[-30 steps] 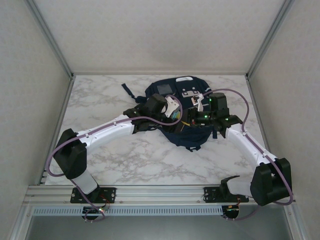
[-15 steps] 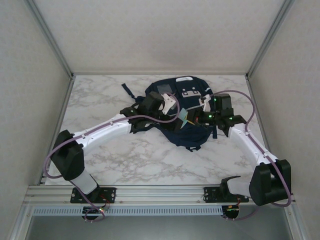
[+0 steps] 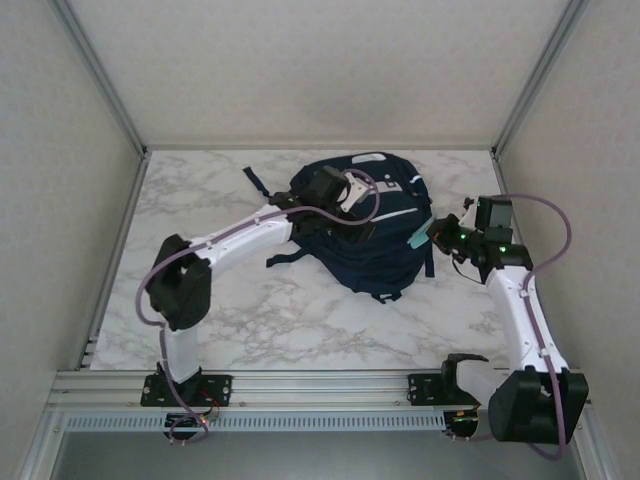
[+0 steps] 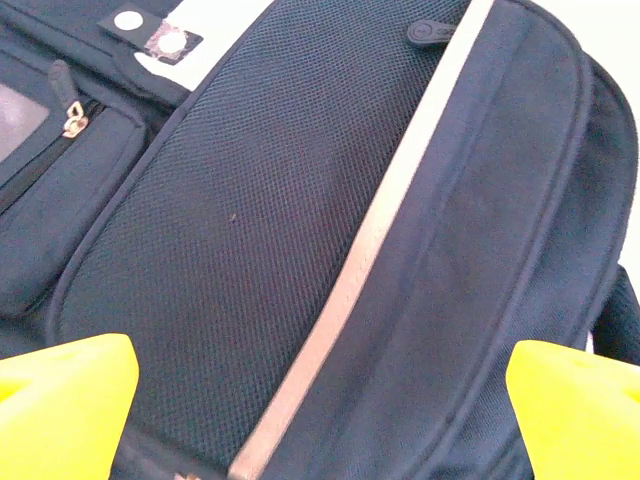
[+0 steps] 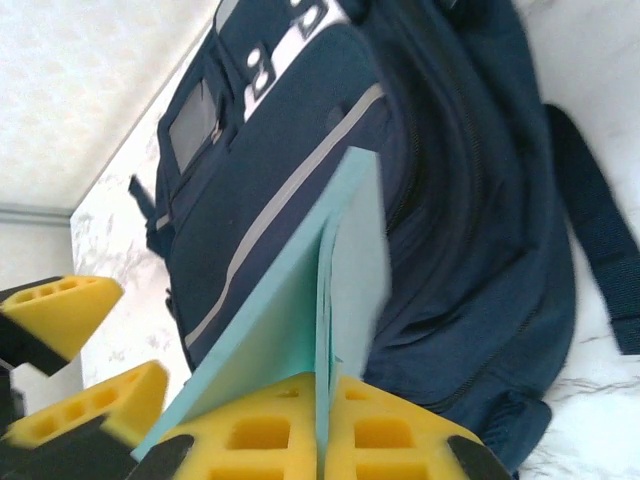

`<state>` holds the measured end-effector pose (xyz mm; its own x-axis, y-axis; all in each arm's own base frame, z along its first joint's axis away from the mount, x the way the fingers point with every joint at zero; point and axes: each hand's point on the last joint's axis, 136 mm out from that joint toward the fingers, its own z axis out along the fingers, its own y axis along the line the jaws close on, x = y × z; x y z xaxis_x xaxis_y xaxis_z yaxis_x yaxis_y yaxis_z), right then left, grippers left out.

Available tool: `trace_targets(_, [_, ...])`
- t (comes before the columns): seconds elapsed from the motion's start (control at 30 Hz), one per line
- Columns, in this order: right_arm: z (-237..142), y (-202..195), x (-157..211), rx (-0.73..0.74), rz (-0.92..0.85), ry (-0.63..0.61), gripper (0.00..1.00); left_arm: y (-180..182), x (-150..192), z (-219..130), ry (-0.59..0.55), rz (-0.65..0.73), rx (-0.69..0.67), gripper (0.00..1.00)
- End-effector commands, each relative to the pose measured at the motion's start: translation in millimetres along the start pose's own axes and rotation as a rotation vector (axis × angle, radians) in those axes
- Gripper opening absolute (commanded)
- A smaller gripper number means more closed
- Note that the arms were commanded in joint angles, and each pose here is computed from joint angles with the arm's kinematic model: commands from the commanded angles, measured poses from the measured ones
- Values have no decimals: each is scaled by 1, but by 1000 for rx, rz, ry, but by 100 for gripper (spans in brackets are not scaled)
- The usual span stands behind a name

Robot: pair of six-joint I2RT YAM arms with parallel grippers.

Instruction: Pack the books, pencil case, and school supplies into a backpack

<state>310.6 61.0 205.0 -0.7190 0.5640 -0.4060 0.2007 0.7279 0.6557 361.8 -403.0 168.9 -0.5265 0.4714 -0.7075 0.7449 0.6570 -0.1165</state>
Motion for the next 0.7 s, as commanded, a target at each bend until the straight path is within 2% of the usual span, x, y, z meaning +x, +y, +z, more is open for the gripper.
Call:
trace_targets(0.0, [-18, -11, -8, 81, -28, -52, 3, -10, 4, 17, 60, 64, 27, 93])
trace_targets(0.3, [-21, -19, -3, 78, 0, -63, 2, -31, 21, 41, 150, 149, 64, 94])
trace_targets(0.5, [-24, -16, -1, 61, -5, -58, 2, -30, 26, 51, 177, 148, 59, 84])
trace_targets(0.67, [-26, -16, 0, 61, -7, -61, 2, -37, 30, 53, 194, 154, 78, 84])
